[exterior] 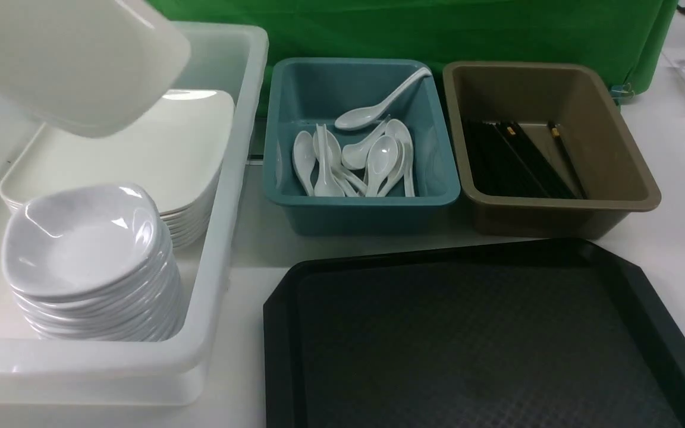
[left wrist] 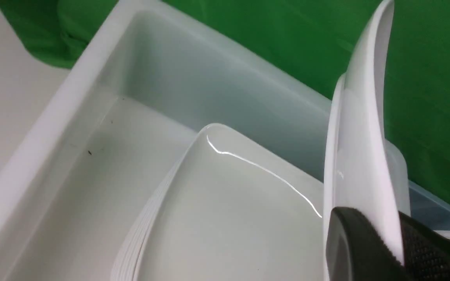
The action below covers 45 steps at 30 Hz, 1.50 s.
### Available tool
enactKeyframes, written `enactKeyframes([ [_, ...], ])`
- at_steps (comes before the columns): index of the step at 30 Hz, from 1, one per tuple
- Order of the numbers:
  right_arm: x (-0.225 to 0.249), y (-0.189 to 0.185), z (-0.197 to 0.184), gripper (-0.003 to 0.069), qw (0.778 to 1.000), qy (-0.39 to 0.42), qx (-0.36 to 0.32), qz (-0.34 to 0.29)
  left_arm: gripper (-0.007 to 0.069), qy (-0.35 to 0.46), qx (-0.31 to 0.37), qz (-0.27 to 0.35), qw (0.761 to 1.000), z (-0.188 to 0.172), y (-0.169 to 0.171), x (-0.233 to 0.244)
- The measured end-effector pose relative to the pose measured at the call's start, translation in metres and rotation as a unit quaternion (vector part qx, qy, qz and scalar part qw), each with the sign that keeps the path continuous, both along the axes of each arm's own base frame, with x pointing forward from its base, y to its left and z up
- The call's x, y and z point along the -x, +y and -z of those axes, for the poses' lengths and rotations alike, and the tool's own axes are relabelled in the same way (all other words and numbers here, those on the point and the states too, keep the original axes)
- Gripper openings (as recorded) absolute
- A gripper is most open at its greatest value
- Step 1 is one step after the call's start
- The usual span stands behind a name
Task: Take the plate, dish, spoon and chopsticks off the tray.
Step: Use the left arm to put the plate into the large storage box on the left
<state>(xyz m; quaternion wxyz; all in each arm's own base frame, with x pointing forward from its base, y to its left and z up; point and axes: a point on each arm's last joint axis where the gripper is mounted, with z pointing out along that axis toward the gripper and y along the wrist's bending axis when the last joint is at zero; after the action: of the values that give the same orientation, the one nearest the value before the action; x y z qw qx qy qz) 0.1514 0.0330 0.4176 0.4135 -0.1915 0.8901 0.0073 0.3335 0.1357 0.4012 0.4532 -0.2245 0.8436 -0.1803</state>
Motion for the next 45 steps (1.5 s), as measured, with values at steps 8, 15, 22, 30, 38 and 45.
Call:
enactKeyframes([
  [8, -0.001, 0.0, -0.001, 0.0114, 1.0, -0.004, -0.001, 0.0, 0.0029, 0.003, 0.076, -0.037, 0.996, 0.07, 0.005, -0.017],
  [15, -0.001, 0.0, -0.001, 0.012, 1.0, -0.005, -0.002, 0.001, 0.0029, 0.026, 0.075, -0.035, 0.996, 0.097, 0.009, -0.029],
  [22, -0.001, 0.0, -0.001, 0.0122, 1.0, -0.007, -0.011, 0.008, 0.0023, 0.064, 0.077, -0.012, 0.995, 0.122, -0.001, -0.042],
  [30, -0.001, 0.0, -0.001, 0.0122, 1.0, -0.006, -0.015, 0.011, 0.015, 0.129, 0.034, 0.002, 0.991, 0.135, -0.005, -0.038],
  [38, -0.001, 0.0, -0.001, 0.0122, 1.0, -0.004, -0.023, 0.019, 0.0464, 0.132, -0.04, 0.028, 0.99, 0.106, -0.002, -0.032],
  [45, 0.002, 0.0, -0.014, 0.0122, 0.999, -0.027, -0.028, 0.018, 0.0327, 0.062, -0.107, 0.079, 0.989, 0.021, -0.029, -0.005],
])
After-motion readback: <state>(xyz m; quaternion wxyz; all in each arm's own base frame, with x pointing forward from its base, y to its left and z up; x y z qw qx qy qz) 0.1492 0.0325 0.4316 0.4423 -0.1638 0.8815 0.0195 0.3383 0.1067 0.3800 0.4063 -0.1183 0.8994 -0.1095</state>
